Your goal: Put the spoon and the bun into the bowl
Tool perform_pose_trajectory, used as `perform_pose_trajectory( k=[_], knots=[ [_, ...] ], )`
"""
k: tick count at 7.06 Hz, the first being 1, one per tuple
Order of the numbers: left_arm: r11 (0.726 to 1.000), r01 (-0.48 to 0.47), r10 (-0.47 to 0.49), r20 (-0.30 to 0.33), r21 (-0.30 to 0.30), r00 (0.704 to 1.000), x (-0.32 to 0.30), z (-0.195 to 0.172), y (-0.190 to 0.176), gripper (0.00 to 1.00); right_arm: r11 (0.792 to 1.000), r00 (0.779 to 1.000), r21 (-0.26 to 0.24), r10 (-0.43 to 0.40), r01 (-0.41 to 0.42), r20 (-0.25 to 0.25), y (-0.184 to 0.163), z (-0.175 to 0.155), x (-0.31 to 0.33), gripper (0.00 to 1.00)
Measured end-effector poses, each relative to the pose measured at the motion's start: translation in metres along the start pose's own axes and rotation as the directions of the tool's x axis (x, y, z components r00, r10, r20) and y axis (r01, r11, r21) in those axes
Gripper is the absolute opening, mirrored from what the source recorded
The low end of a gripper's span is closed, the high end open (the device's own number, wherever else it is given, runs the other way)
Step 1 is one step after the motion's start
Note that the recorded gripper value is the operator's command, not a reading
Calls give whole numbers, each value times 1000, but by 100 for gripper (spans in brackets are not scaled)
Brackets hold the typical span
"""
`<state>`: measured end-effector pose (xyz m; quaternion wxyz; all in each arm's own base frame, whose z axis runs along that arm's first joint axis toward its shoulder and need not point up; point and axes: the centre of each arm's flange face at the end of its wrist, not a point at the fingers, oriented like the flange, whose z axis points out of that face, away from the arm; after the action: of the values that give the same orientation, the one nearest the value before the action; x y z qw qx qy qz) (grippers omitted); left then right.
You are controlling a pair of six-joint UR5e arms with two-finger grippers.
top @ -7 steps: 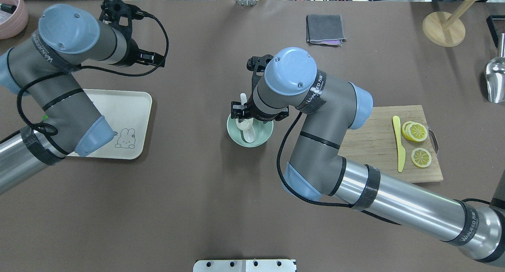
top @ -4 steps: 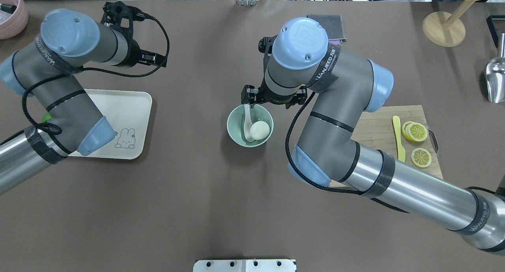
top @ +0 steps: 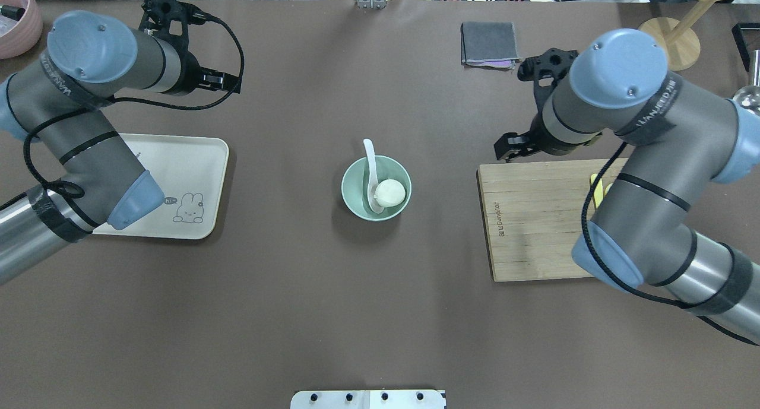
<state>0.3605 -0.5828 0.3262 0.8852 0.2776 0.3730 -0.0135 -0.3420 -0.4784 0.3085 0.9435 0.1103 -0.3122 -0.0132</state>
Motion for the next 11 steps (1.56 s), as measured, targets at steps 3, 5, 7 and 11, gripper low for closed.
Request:
perform_pose_trajectory(
  k=[3,5,7,11],
  knots=[
    [986,70,-65,42,-150,997,-131,-44,-39,98,999,996,-35,-17,14,-91,-24,-2,154,100],
    [973,-16,33,72,-231,997,-279,-114,-50,98,988,996,-132,-86,81,-29,-9,-8,290,100],
    [962,21,7,102,-271,995,-390,-152,-8,98,976,985,-181,-97,122,140,18,12,418,100],
    [934,139,-114,94,-329,989,-456,-164,70,98,988,980,-148,-14,44,197,51,52,521,100]
  ],
)
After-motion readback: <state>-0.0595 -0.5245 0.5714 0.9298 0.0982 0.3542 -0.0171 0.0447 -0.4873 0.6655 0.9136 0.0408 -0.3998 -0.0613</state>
